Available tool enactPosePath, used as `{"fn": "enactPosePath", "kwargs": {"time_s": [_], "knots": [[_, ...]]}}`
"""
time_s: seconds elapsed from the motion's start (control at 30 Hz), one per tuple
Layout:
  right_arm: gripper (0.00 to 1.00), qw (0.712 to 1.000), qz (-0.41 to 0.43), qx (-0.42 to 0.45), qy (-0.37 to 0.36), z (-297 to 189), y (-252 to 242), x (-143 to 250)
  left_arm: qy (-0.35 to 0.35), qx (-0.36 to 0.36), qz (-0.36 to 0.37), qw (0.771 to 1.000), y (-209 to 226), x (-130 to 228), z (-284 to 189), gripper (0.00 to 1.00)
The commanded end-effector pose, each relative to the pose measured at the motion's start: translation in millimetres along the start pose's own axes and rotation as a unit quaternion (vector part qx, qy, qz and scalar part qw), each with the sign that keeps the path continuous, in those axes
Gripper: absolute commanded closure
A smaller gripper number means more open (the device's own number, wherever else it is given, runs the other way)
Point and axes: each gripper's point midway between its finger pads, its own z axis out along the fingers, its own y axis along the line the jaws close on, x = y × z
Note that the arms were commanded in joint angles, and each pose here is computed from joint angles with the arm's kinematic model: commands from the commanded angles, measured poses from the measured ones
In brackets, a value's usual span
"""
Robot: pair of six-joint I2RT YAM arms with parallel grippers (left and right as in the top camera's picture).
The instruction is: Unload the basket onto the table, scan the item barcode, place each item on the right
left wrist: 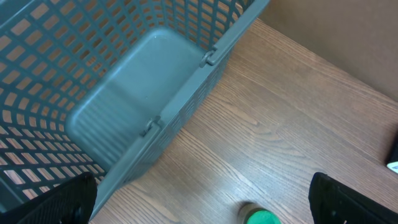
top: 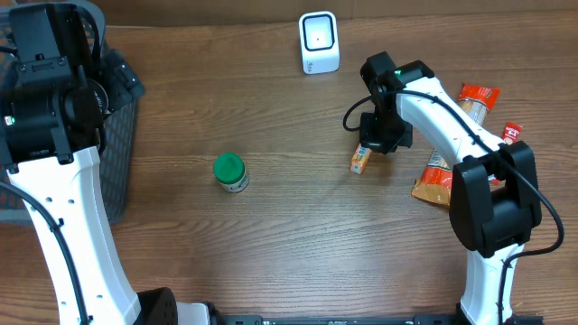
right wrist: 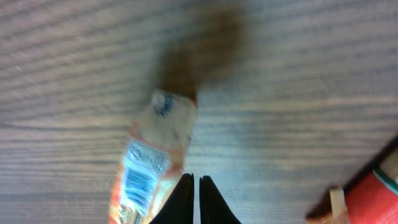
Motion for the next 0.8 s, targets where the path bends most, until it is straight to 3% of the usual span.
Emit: {"fn": "enactPosePath", "kwargs": {"time_s": [0.0,0.27,0.77], "knots": [[0.93,1.000,-0.001,-0.010,-0.017,-20,4,1,-0.005,-0.006,0.002,1.000,2,-3,1,0.00],[0.93,0.999,0.006,-0.024,-0.023,-20,14,0,-0.005,-0.006,0.002,1.000,2,-3,1,0.00],[0.90,0.990,-0.077,-0.087,-0.082,-23,96,3,-0.005,-0.006,0.002,1.000,2,-3,1,0.00]]}}
